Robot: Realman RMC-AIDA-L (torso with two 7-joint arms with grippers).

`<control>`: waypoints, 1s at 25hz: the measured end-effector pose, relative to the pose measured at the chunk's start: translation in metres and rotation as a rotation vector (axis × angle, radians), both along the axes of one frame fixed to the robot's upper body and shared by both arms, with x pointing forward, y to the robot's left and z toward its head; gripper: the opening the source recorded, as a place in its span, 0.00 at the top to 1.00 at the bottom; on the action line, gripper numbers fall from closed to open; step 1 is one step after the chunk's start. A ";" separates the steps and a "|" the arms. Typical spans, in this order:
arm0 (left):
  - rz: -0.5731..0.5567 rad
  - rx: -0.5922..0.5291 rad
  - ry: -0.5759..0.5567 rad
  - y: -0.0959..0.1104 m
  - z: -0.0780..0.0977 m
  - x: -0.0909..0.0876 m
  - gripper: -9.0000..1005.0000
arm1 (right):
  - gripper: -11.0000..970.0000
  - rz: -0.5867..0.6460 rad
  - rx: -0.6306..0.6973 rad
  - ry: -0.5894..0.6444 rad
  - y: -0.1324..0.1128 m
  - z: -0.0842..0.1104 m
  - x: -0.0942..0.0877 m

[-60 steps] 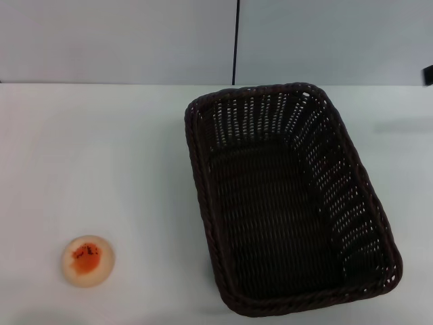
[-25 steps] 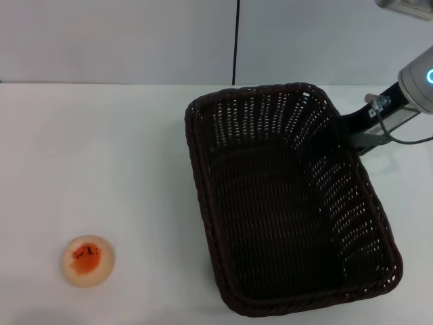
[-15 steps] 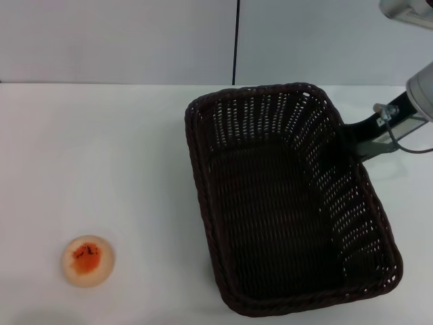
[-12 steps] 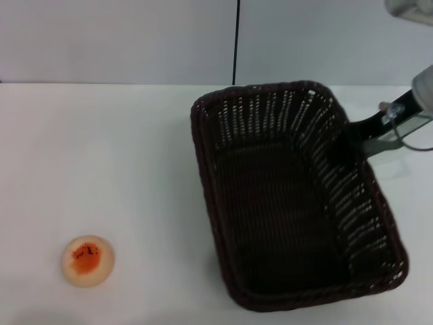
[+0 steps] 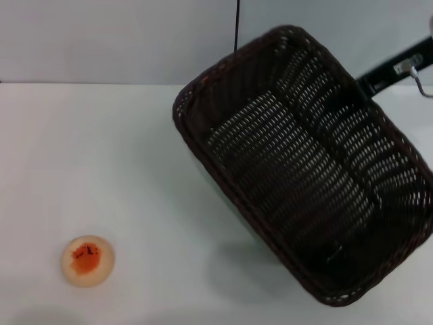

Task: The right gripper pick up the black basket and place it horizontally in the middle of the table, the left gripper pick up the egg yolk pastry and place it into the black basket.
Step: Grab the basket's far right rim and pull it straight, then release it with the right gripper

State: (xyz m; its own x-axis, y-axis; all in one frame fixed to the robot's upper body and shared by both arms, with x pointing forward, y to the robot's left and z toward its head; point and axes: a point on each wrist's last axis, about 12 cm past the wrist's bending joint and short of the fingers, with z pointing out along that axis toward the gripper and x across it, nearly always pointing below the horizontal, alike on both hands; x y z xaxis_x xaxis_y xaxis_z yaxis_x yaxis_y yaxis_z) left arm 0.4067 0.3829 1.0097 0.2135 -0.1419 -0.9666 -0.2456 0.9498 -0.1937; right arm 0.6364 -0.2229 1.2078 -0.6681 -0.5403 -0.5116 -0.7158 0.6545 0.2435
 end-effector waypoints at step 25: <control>-0.193 -0.041 -0.077 -0.026 0.002 -0.037 0.18 | 0.83 0.807 -0.081 -0.509 0.112 -0.006 0.005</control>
State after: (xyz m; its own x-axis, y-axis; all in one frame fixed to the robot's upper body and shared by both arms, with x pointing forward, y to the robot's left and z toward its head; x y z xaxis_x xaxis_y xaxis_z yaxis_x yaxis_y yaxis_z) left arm 0.3697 0.3573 1.0117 0.2517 -0.2266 -0.9409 -0.0427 0.9686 -0.2448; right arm 0.6417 -0.1109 1.2014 0.2130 -0.7869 -0.5791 -0.9661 -0.0810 -0.2452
